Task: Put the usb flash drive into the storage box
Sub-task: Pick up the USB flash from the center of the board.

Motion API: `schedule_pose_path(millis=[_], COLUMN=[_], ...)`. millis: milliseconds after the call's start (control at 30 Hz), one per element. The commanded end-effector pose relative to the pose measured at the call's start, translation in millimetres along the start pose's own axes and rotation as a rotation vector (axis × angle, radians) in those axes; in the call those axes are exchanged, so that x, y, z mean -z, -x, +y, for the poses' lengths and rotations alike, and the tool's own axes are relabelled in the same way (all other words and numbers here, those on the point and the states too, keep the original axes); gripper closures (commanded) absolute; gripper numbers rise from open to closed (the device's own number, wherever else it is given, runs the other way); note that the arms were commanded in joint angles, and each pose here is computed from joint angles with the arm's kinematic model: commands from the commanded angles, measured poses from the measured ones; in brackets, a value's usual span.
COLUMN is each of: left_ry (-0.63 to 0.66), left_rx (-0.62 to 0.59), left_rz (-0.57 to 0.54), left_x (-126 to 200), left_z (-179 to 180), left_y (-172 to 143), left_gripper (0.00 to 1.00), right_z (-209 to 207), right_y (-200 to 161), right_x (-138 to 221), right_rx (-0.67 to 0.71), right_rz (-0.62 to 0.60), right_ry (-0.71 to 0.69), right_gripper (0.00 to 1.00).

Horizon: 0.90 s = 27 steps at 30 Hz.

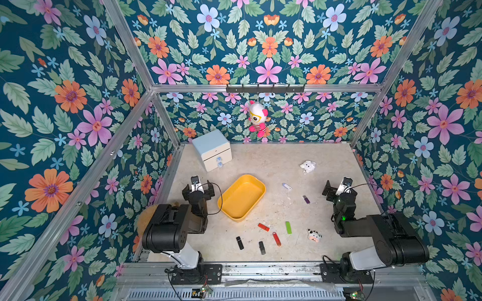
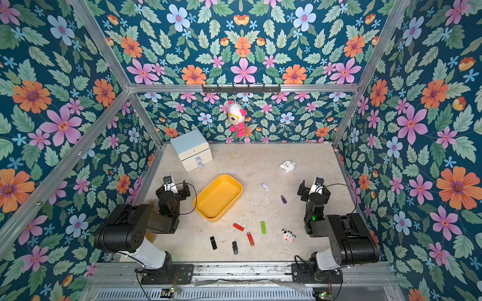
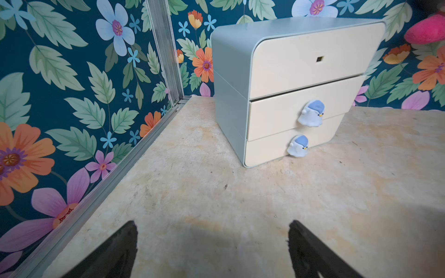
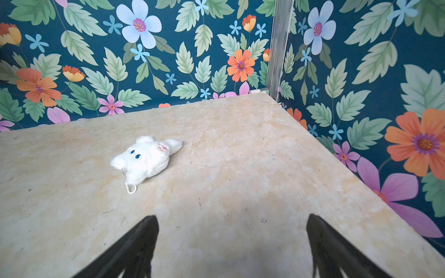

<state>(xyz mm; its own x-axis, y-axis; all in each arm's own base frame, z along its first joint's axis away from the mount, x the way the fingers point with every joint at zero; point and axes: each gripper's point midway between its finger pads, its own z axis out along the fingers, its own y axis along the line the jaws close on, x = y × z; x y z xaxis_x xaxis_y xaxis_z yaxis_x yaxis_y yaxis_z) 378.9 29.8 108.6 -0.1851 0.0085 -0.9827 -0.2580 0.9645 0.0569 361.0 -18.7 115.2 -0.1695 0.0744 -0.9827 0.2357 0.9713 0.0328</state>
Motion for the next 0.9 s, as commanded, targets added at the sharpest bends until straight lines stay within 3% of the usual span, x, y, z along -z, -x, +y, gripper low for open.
schedule_pose_path(millis=[0, 767, 867], left_ry=[0.003, 0.003, 0.003], left_rx=[0.017, 0.017, 0.014], left_rz=[-0.017, -0.017, -0.018], left_x=[-0.7, -1.0, -0.6], left_z=[0.6, 0.4, 0.3], left_y=[4.9, 5.1, 5.1], left_gripper=[0.01, 0.01, 0.01], right_z=[3.0, 5.6, -4.0], right_y=[-2.0, -1.8, -1.4], right_x=[-0.1, 2.3, -2.0], right_rx=[-0.009, -0.006, -0.022], right_rz=[0.011, 0.003, 0.013], right_ry=[0.017, 0.037, -0.029], right_gripper=[0.01, 0.01, 0.01])
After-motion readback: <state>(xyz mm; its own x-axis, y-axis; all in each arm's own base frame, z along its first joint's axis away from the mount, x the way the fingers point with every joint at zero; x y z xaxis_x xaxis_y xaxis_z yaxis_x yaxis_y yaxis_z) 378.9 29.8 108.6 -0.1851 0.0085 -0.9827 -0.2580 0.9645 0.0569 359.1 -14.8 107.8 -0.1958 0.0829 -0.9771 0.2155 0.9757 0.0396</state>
